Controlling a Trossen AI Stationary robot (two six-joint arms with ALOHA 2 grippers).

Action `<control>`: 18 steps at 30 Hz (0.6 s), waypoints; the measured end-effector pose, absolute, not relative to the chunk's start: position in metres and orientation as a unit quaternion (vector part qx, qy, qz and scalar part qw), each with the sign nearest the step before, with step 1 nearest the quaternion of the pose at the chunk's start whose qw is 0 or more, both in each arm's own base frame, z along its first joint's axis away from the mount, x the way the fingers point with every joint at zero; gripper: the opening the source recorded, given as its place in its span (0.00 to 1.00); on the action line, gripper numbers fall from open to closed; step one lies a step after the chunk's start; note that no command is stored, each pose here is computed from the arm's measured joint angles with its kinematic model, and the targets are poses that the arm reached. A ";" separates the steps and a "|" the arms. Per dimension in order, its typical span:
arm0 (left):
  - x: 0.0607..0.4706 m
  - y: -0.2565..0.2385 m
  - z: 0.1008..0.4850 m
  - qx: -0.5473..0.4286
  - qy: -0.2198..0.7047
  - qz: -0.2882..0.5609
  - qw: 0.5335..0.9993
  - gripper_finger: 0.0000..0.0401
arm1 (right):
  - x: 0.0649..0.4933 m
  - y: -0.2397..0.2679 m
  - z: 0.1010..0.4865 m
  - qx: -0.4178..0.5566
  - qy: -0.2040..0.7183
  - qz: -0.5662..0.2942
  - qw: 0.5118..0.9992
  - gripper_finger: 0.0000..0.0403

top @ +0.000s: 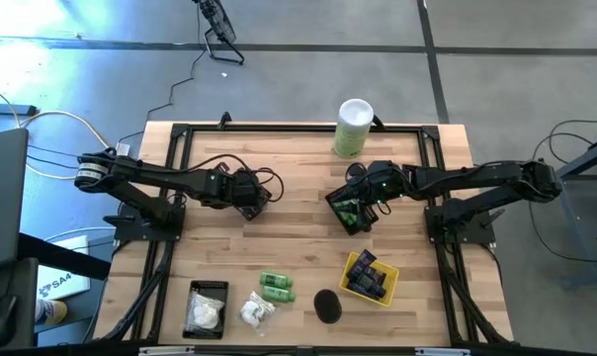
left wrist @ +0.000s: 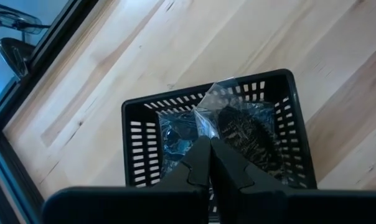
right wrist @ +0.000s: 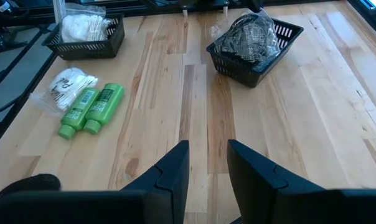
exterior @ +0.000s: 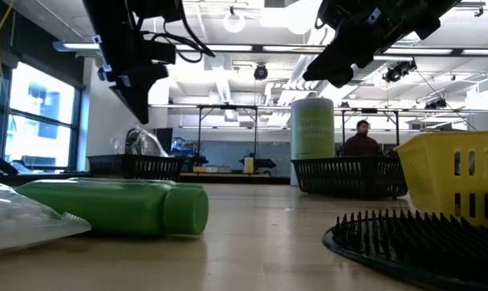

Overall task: Pick & Place Travel size toiletries
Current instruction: Put the hairbrush into the top left black bin

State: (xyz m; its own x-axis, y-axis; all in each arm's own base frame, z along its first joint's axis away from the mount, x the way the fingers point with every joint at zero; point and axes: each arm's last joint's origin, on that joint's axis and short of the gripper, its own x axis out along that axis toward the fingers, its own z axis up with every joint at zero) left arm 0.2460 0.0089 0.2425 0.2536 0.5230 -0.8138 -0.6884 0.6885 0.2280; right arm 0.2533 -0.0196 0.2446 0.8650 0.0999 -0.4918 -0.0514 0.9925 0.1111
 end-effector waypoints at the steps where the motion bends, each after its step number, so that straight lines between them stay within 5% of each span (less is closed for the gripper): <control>1: 0.246 0.009 0.243 -0.088 0.473 0.385 0.788 0.00 | 0.253 -0.020 0.245 0.047 0.257 0.039 0.965 0.25; 11: 0.246 0.009 0.243 -0.076 0.478 0.378 0.789 0.01 | 0.253 -0.020 0.245 0.047 0.257 0.039 0.964 0.25; 18: 0.246 0.009 0.243 -0.076 0.477 0.379 0.789 0.18 | 0.253 -0.020 0.244 0.047 0.257 0.039 0.964 0.25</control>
